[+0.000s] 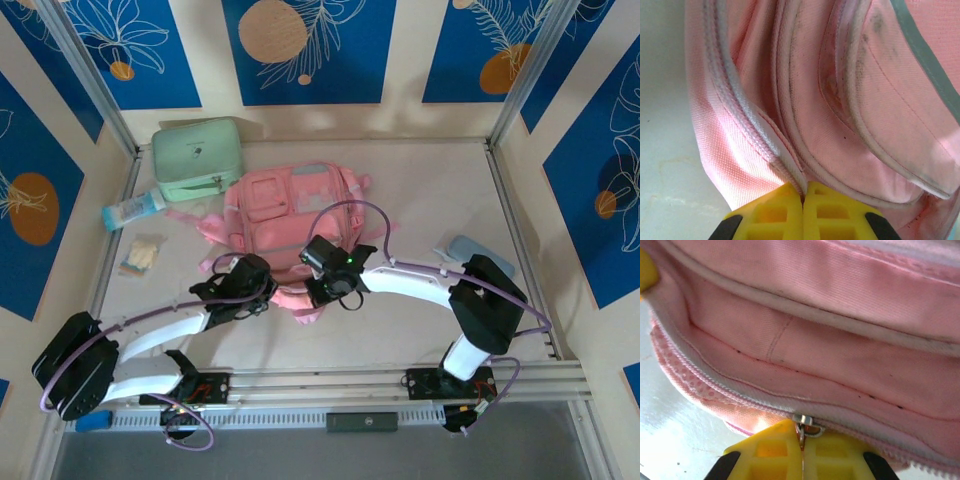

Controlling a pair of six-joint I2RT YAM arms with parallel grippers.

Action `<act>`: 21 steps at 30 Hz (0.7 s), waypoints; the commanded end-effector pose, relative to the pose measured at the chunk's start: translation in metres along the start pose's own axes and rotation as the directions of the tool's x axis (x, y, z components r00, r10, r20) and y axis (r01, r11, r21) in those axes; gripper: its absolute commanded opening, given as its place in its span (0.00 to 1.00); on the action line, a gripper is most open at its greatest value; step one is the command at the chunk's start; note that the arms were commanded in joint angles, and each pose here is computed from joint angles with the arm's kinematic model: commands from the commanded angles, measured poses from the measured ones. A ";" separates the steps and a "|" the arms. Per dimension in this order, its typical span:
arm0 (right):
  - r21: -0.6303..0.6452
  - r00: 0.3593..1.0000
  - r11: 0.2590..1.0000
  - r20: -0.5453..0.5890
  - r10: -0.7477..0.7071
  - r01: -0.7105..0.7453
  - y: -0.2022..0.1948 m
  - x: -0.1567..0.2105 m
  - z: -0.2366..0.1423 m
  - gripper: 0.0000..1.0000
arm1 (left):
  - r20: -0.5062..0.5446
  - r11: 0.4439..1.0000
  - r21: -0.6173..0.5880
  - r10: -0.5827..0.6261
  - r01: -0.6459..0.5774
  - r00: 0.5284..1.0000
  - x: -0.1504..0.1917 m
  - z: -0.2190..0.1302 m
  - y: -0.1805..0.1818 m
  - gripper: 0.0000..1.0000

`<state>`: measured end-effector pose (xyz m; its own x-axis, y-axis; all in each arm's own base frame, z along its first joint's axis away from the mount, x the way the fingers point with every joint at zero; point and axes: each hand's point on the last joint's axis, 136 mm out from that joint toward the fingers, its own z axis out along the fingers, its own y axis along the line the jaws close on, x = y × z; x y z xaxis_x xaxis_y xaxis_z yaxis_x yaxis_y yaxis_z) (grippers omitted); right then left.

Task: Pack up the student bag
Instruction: Zip the student bag at the center of the table.

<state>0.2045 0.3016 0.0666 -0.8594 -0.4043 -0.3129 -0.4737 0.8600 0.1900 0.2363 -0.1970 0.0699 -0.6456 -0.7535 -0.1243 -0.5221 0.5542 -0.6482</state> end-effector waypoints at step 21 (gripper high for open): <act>-0.026 0.993 0.993 -0.014 0.116 -0.116 0.009 0.011 -0.033 0.00 | 0.011 0.921 0.010 0.389 -0.389 0.921 -0.107 -0.038 -0.037 0.43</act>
<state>0.1872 0.2759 0.0896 -0.8984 -0.3243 -0.2961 -0.3857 0.9051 0.1791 0.2938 -0.1204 0.1037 -0.7827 -0.5562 -0.2794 -0.3471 0.7627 -0.5458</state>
